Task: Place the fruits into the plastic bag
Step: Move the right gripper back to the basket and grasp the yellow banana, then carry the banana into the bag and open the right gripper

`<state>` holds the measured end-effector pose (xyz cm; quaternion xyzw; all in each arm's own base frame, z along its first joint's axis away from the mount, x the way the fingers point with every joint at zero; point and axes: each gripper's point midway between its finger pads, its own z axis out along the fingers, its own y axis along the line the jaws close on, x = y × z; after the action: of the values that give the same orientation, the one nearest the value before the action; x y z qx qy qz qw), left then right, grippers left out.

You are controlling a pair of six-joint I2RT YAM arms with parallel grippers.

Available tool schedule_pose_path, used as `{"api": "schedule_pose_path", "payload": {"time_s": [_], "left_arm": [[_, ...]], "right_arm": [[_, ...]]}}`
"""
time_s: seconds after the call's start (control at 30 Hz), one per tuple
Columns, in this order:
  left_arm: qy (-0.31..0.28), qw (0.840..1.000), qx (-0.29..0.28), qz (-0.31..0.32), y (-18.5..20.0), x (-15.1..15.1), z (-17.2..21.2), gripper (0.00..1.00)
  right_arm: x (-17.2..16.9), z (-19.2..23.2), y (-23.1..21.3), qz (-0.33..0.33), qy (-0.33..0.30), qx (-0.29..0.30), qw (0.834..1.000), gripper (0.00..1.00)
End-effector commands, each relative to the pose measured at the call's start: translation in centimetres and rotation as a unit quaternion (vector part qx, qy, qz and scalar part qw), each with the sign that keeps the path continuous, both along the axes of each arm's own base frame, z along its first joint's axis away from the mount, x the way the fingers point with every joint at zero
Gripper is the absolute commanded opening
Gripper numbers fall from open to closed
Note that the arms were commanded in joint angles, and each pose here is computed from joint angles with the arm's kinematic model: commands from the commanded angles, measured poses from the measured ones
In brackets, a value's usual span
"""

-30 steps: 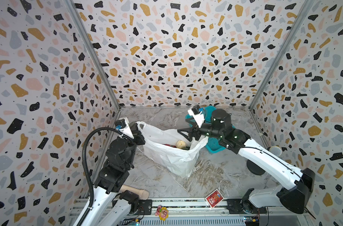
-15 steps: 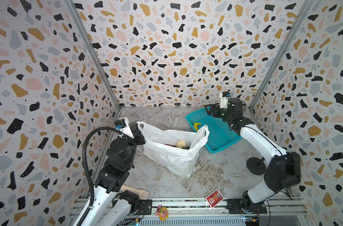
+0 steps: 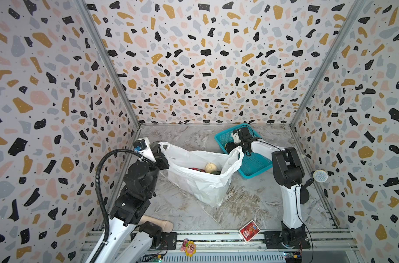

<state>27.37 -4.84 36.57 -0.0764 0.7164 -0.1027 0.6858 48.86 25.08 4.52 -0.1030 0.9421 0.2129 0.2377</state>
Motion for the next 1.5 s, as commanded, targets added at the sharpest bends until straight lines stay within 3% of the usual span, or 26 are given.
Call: {"api": "schedule_pose_path", "payload": {"time_s": [0.0, 0.1, 0.27, 0.4, 0.47, 0.67, 0.8, 0.93, 1.13, 1.37, 1.47], "left_arm": [[-0.015, 1.000, -0.004, -0.003, -0.1, -0.2, 0.4, 0.00], [-0.013, 1.000, -0.002, -0.003, -0.1, -0.2, 0.2, 0.00], [-0.013, 1.000, -0.001, -0.004, -0.1, -0.2, 0.2, 0.00], [-0.014, 1.000, 0.000, -0.004, 0.0, -0.3, 0.3, 0.00], [-0.014, 1.000, 0.001, -0.008, -0.2, -0.3, 0.3, 0.00], [-0.018, 1.000, -0.001, -0.018, -0.5, -0.3, 0.4, 0.00], [-0.020, 0.999, -0.002, -0.030, -1.0, -0.1, 0.3, 0.00], [-0.014, 0.999, -0.004, -0.034, -1.3, 0.2, 0.1, 0.00], [-0.013, 0.999, -0.005, -0.040, -1.6, 0.3, 0.1, 0.00], [-0.011, 0.999, -0.008, -0.042, -1.6, 0.4, 0.1, 0.00], [-0.011, 0.999, -0.008, -0.043, -1.7, 0.4, 0.2, 0.00]], "right_arm": [[-0.3, 0.2, 0.6, 0.016, -0.007, -0.036, 0.999, 0.71], [-0.3, -1.0, 0.0, 0.010, -0.006, -0.086, 0.996, 0.60], [0.1, -1.6, -1.5, -0.011, -0.012, -0.131, 0.991, 0.31], [0.3, 0.6, -2.9, -0.037, -0.026, -0.098, 0.994, 0.12], [0.3, 3.2, -3.3, -0.047, -0.046, -0.056, 0.996, 0.09], [-1.7, 15.7, -4.1, -0.046, -0.176, 0.064, 0.981, 0.07], [-7.4, 24.8, -0.8, 0.044, -0.283, 0.166, 0.944, 0.10], [-13.3, 28.8, 3.3, 0.140, -0.344, 0.176, 0.912, 0.12], [-19.6, 28.6, 9.0, 0.257, -0.361, 0.162, 0.882, 0.15], [-23.1, 20.3, 14.4, 0.345, -0.239, 0.144, 0.896, 0.18], [-24.2, 17.7, 15.7, 0.357, -0.206, 0.131, 0.902, 0.26]]}}
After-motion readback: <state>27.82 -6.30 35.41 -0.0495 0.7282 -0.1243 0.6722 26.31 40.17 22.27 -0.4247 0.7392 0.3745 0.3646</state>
